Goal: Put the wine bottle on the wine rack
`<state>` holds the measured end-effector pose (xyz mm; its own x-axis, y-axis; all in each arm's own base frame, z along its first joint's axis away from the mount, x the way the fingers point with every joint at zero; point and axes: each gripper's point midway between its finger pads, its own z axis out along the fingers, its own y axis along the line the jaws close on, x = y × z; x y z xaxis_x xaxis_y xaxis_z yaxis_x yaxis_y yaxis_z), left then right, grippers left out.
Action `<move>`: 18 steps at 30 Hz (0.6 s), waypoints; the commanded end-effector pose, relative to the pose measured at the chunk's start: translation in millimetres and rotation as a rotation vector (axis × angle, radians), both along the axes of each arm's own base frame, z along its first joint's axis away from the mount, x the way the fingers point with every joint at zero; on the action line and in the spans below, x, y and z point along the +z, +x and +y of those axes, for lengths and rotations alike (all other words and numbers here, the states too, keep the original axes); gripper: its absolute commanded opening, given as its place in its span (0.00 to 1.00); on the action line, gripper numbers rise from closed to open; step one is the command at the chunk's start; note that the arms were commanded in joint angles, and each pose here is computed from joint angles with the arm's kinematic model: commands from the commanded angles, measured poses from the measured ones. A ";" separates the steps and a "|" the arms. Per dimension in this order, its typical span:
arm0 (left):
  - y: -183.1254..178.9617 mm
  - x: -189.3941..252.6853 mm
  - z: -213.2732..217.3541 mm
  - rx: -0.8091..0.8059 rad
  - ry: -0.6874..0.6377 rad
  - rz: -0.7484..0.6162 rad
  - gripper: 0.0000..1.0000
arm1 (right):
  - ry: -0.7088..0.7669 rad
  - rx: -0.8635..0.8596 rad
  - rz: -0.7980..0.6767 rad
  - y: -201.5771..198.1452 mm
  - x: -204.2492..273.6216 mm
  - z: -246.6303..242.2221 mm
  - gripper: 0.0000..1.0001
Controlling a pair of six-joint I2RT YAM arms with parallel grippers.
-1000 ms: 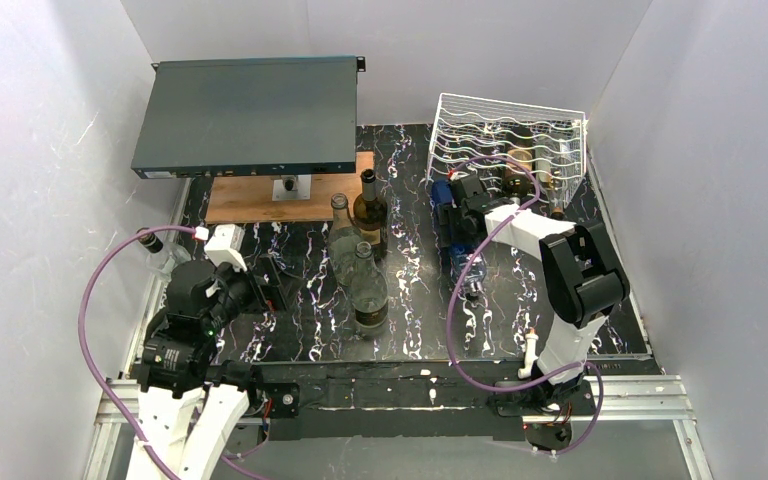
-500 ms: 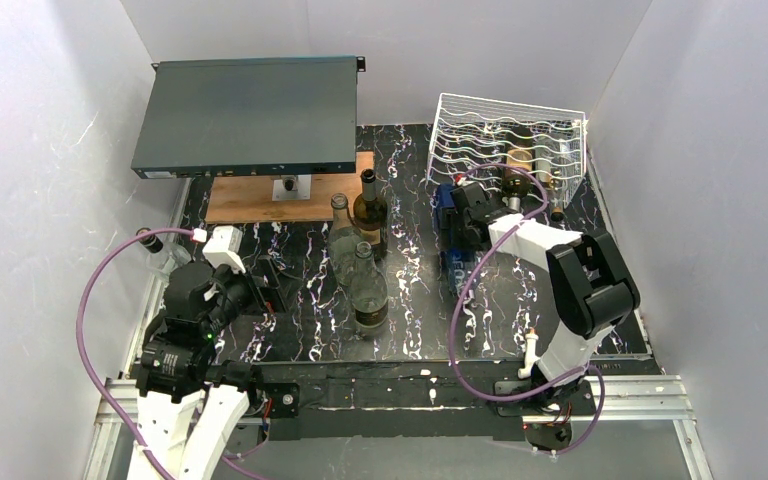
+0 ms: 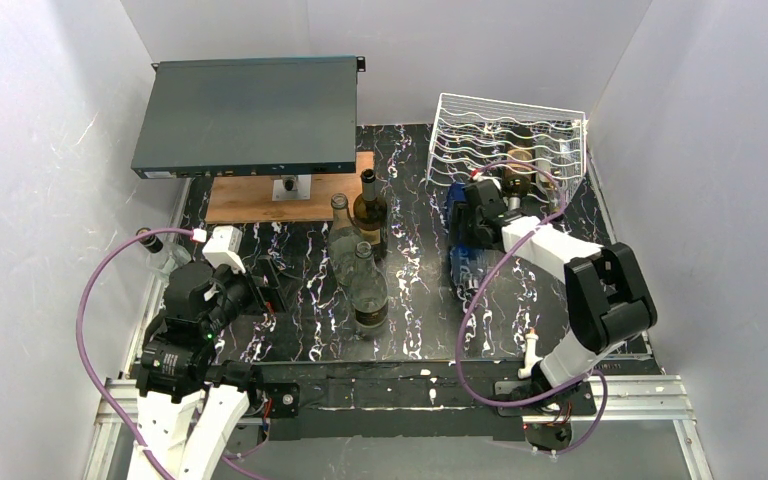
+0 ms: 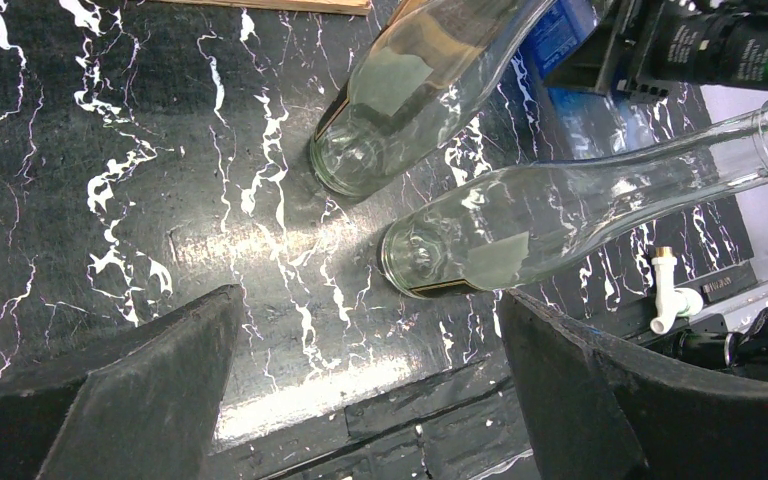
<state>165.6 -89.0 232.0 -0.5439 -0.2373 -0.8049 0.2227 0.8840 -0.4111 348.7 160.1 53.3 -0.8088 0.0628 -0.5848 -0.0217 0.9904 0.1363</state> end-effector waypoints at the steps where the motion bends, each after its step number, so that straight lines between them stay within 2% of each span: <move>1: -1.6 -0.6 0.3 -0.003 0.005 -0.001 0.99 | 0.105 -0.113 -0.211 42.2 63.3 -13.4 0.01; 9: -2.1 0.6 -0.3 -0.007 0.003 -0.005 0.99 | 0.189 -0.112 -0.224 53.0 76.2 -14.6 0.01; 18: -1.1 -0.9 -0.9 -0.010 0.004 0.004 0.99 | 0.185 -0.114 -0.315 66.7 106.4 -17.2 0.01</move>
